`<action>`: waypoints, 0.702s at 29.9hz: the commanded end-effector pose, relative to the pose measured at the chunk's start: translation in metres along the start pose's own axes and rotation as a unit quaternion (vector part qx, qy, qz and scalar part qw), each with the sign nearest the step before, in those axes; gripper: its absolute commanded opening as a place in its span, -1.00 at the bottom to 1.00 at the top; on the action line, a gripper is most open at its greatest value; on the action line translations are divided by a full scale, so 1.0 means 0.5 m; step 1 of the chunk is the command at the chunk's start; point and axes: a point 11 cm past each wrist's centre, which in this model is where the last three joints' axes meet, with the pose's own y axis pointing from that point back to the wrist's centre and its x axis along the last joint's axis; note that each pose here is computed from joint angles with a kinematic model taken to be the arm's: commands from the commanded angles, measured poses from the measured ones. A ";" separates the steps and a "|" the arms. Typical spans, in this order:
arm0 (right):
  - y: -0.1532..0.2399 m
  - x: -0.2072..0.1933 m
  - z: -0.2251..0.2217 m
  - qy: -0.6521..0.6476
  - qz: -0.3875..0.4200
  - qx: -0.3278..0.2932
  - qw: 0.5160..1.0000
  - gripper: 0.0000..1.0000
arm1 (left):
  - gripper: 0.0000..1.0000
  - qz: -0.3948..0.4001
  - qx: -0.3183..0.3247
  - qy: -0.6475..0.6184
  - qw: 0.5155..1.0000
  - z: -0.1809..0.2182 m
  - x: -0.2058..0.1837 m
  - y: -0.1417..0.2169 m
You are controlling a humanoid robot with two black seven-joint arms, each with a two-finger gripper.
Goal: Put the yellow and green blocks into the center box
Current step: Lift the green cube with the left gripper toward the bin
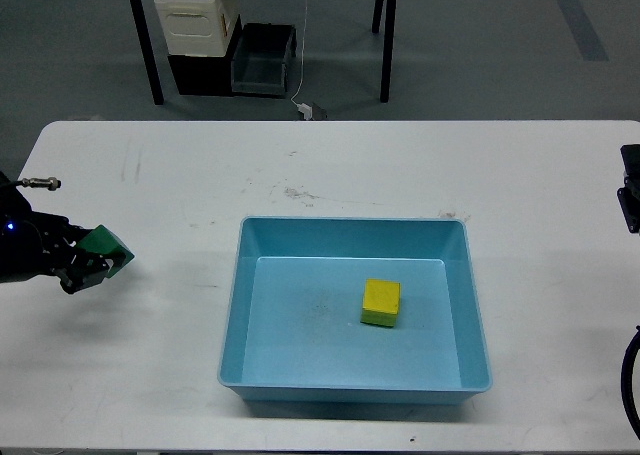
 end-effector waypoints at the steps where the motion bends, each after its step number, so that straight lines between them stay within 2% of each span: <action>1: 0.000 0.004 -0.001 0.002 0.004 0.001 1.000 0.99 | -0.38 0.053 0.022 0.042 0.997 -0.040 0.062 0.064; 6: 0.006 0.008 0.004 0.004 0.011 -0.004 1.000 0.99 | -0.38 0.111 0.015 0.026 0.993 -0.034 0.170 0.100; 11: 0.009 0.009 0.007 0.004 0.012 -0.007 1.000 0.99 | -0.39 0.163 -0.040 -0.002 0.986 0.038 0.271 0.108; 21: 0.021 0.010 0.016 0.004 0.014 -0.015 1.000 0.99 | -0.39 0.100 -0.196 -0.066 0.973 0.262 0.370 0.048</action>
